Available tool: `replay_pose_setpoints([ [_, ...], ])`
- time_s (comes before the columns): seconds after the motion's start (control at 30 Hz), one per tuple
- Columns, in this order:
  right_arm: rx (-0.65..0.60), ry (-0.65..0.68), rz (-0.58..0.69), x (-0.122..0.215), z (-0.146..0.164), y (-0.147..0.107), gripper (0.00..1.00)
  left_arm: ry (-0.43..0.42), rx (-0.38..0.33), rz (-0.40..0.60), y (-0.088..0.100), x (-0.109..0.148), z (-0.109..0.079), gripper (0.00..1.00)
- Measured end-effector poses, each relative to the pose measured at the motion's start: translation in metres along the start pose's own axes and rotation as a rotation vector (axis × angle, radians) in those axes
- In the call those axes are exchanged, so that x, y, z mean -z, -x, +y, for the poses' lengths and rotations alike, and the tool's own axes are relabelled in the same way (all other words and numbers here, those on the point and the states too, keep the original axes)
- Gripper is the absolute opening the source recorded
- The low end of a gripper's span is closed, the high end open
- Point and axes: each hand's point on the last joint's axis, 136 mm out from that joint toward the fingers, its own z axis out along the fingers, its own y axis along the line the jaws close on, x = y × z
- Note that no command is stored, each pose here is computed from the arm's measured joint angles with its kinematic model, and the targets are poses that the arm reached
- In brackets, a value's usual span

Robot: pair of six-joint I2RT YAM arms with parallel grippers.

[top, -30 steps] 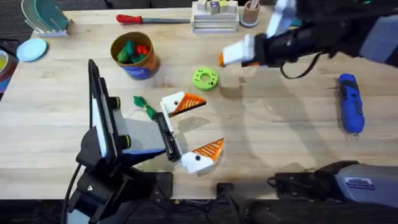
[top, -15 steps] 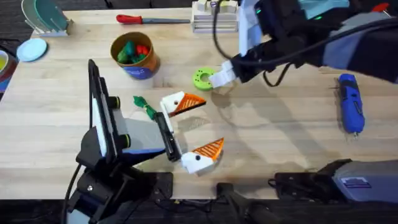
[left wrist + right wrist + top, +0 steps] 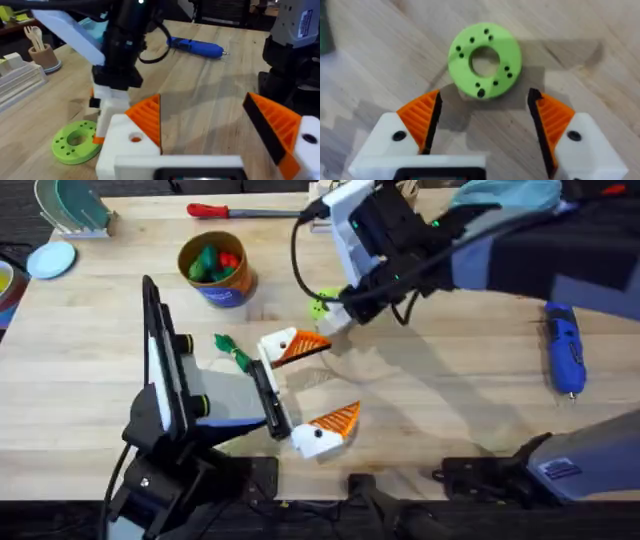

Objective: Pick up the gripper from the table and insert it into the empty holder that is missing its gripper. Then pick up a screw, insert it into the mounting hole, and use the screwdriver to tighten it. Finally, clean up the table by picking up the vegetable and placing it into the bucket.

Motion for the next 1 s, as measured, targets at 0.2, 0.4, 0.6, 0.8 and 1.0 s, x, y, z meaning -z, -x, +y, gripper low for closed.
replay_pose_setpoints([
  [0.2,-0.006,-0.01,-0.012,-0.003,-0.003,0.02,0.876,0.0,0.0,0.0,0.0,0.0,0.0,0.991],
  [0.4,-0.01,-0.024,0.035,-0.007,-0.003,0.01,0.69,0.0,0.002,0.0,0.0,0.0,0.0,0.991],
  [0.6,0.03,-0.029,0.053,-0.012,0.011,0.007,0.672,0.0,0.003,0.0,0.0,0.0,0.0,0.991],
  [0.8,0.057,-0.082,0.086,-0.023,0.011,0.001,0.527,0.0,0.003,0.0,0.0,0.0,0.0,0.991],
  [1.0,0.057,-0.102,0.081,-0.023,0.007,0.003,0.363,0.0,0.003,0.0,0.0,0.0,0.0,0.991],
])
